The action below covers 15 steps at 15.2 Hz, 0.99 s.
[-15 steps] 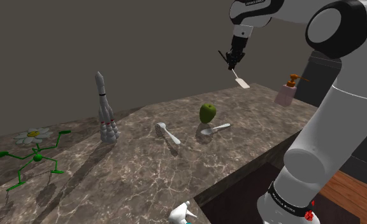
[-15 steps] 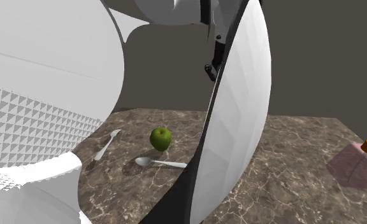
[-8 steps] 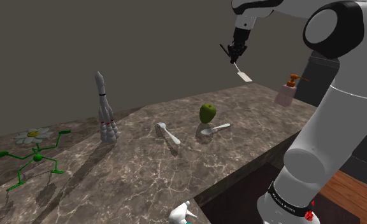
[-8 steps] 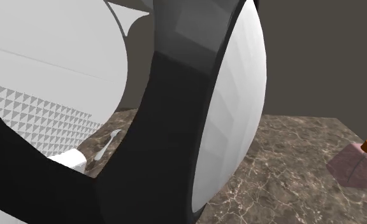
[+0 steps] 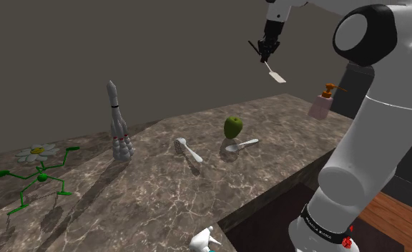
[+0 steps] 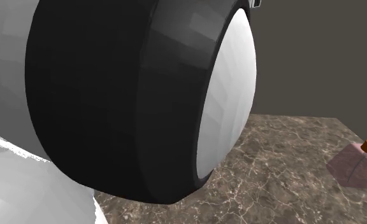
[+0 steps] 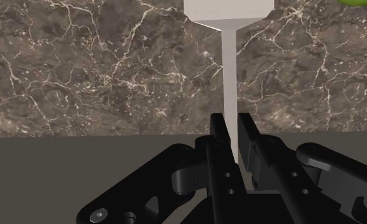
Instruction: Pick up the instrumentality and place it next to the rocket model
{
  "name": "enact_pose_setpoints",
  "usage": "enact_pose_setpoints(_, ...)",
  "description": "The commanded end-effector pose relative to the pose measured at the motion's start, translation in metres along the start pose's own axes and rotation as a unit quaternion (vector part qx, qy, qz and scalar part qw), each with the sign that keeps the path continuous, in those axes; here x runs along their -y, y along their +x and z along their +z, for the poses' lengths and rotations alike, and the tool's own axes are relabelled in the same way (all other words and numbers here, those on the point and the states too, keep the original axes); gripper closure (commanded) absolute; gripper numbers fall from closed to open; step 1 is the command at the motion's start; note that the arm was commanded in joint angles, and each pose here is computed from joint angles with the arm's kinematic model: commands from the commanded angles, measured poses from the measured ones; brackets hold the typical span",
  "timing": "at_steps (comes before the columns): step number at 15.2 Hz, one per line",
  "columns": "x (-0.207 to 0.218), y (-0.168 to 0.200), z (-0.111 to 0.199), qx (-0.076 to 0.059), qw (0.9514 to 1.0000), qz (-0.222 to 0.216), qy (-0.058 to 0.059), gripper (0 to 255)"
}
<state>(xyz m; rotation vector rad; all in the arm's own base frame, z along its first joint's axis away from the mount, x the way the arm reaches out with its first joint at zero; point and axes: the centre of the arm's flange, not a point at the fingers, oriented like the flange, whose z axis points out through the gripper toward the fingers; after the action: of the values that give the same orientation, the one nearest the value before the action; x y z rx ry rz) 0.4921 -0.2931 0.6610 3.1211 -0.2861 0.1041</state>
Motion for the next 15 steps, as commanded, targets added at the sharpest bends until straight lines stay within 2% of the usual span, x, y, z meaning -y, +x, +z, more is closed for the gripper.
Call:
enact_pose_setpoints(1,0.001,0.0,-0.01,0.0,1.0,0.0,0.0,255)
enact_pose_setpoints(8,0.001,0.002,-0.046,0.0,1.0,0.0,0.0,255)
enact_pose_setpoints(15,0.088,-0.03,-0.048,0.0,1.0,0.0,0.0,255)
